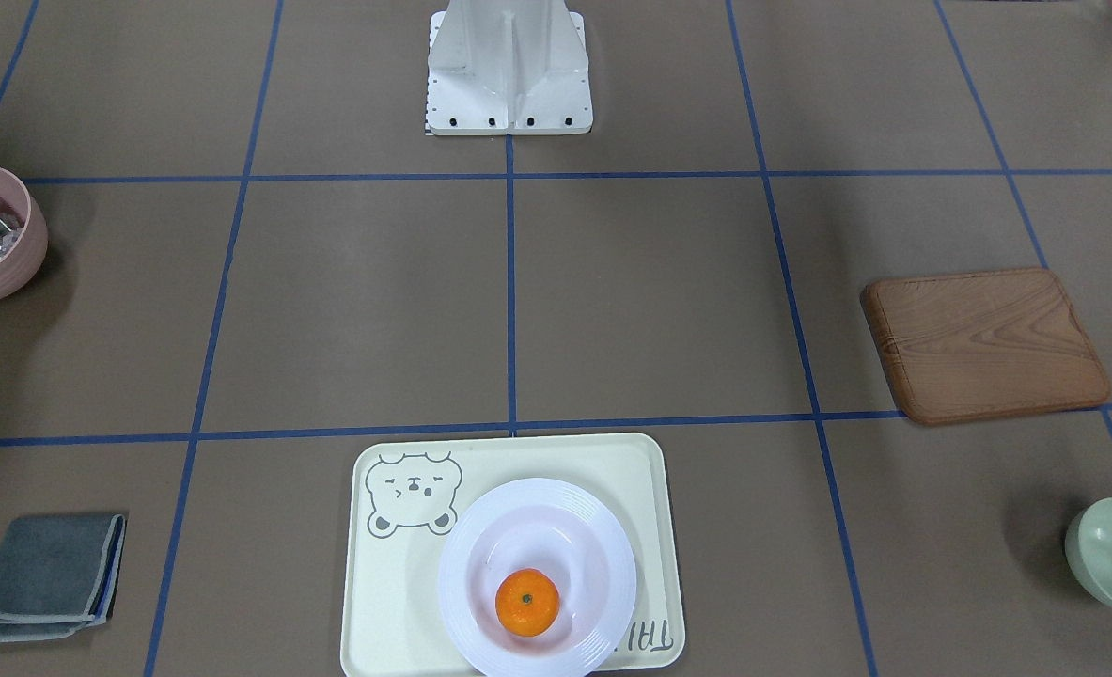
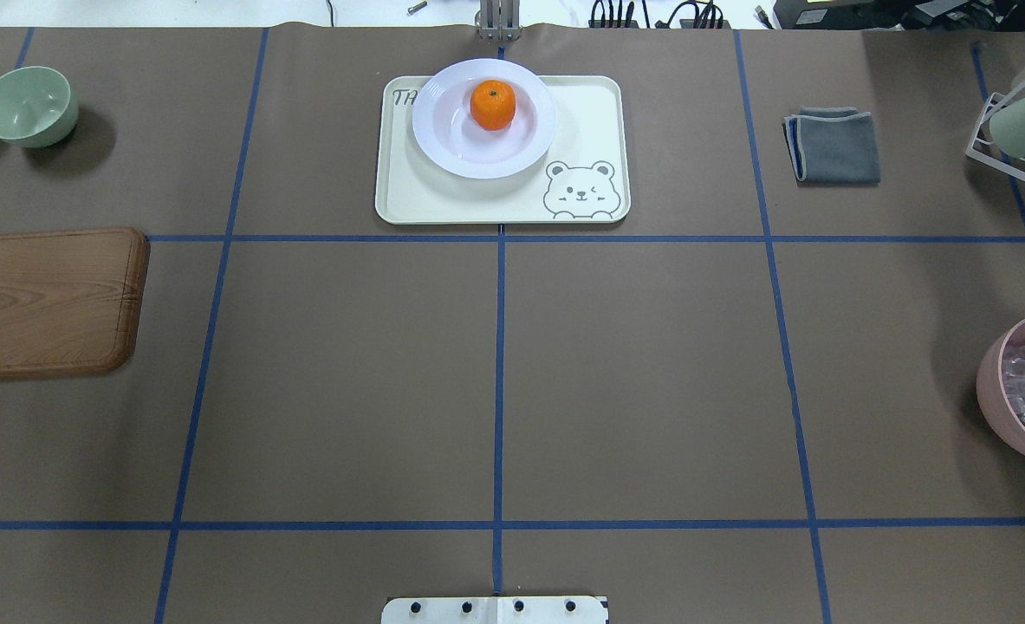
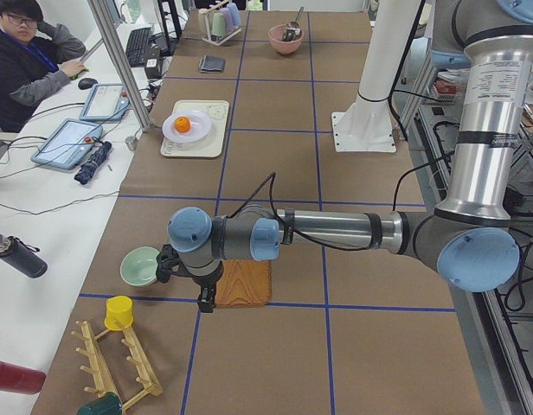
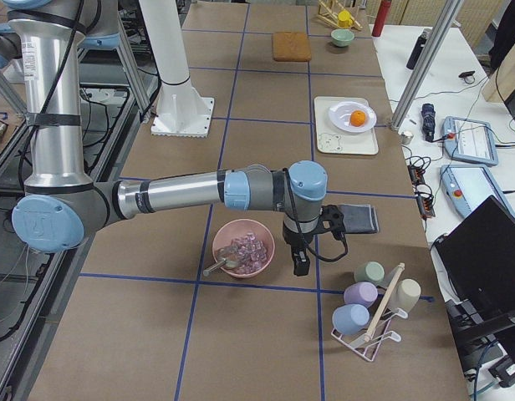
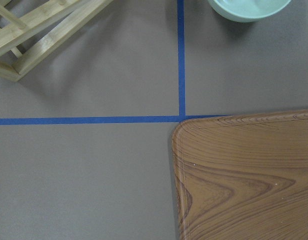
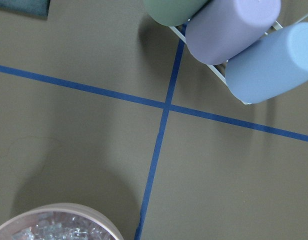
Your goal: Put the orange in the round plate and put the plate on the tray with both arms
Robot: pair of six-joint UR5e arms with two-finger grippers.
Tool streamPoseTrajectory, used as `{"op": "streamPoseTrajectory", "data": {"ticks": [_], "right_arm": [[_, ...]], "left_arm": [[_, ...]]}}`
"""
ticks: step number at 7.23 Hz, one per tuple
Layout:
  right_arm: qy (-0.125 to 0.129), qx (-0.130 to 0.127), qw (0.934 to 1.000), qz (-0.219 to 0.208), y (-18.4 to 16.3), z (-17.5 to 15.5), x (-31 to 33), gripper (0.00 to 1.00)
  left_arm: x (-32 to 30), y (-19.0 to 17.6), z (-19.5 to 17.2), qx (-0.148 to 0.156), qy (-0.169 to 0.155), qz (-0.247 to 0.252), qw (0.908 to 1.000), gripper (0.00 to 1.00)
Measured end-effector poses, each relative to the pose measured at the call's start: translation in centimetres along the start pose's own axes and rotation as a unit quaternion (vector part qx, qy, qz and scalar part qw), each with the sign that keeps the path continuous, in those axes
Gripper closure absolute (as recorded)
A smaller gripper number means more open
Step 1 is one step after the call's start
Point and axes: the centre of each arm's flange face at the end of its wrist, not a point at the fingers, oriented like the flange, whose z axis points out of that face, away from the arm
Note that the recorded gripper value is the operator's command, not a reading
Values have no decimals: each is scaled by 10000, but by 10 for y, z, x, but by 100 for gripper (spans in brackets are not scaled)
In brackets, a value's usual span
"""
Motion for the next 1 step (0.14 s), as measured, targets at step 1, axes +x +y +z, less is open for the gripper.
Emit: {"op": "streamPoseTrajectory", "data": {"ticks": [1], "right_arm": [[0,2,10000,-3,0,0,0,0]], "left_arm": [[0,0,0,2,0,2,10000,2]]}}
